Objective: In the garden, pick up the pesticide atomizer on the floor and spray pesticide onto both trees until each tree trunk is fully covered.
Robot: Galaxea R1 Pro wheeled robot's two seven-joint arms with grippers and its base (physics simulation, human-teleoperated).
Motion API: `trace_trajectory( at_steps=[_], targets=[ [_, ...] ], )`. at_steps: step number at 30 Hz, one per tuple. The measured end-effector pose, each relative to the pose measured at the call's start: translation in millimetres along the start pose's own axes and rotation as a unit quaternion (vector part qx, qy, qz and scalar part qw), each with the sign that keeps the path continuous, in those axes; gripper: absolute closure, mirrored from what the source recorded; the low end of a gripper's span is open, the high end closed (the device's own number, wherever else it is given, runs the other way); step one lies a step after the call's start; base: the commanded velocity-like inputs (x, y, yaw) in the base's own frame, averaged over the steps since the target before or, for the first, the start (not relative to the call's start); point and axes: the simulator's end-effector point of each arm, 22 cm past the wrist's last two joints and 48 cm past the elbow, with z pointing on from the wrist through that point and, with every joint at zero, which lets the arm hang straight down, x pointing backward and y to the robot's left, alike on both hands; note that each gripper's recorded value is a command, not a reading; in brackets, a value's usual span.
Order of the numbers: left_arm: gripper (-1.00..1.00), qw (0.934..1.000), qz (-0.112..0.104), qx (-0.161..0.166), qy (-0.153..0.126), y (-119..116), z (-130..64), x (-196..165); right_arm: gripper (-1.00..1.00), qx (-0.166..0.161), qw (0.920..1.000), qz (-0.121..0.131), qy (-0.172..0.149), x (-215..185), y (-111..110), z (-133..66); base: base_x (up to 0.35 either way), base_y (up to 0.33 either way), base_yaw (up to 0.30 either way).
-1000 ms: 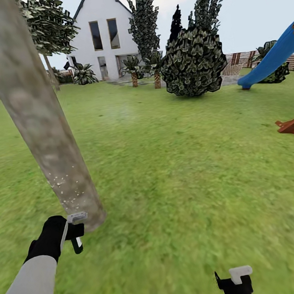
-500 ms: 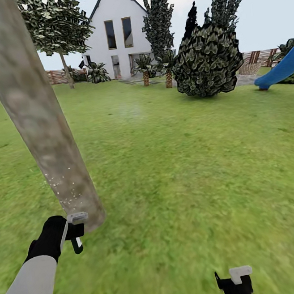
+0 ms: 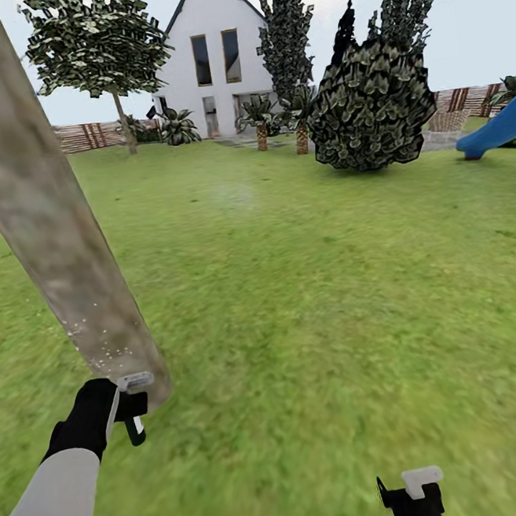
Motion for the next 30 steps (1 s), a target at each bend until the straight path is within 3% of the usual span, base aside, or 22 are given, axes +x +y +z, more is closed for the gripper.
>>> trace_trajectory(
  at_steps=[5, 9, 14, 16, 19, 23, 26, 30],
  targets=[
    [1.0, 1.0, -0.002, 0.002, 0.002, -1, 0.8, 2, -1.0, -0.001, 1.0, 0.0, 0.0, 0, 1, 0.0, 0.114, -0.269, 0.243],
    [1.0, 0.9999, -0.001, 0.015, 0.003, -18, 1.8, 4, -1.0, 0.002, 1.0, 0.001, 0.0, 0, -1, 0.1, 0.131, -0.271, 0.262],
    [1.0, 1.0, -0.002, 0.009, 0.0, -9, -0.6, 0, -1.0, 0.002, 1.0, 0.001, 0.0, 0, -2, 0.1, 0.168, -0.256, 0.25],
    [1.0, 0.9998, -0.008, -0.006, -0.019, 12, -12.0, -18, -1.0, 0.002, 1.0, 0.001, 0.0, 0, -2, 0.0, 0.233, -0.204, 0.253],
    [1.0, 0.9993, -0.013, -0.012, -0.035, 19, -22.6, -34, -1.0, 0.002, 1.0, 0.001, -0.001, -1, -2, 0.1, 0.258, -0.164, 0.253],
    [1.0, 0.9993, -0.015, -0.01, -0.032, 18, -26.0, -37, -1.0, 0.002, 1.0, 0.001, -0.001, 0, -2, 0.3, 0.062, -0.023, 0.253],
    [1.0, 0.9984, -0.026, -0.012, -0.049, 16, -54.1, -72, -1.0, 0.002, 1.0, 0.001, -0.001, 0, -2, 0.3, 0.003, -0.001, 0.253],
    [1.0, 0.9976, -0.007, -0.008, -0.068, -1, -72.7, -104, -1.0, 0.002, 1.0, 0.001, -0.001, -1, -2, 0.3, 0.0, 0.0, 0.188]
  ],
)
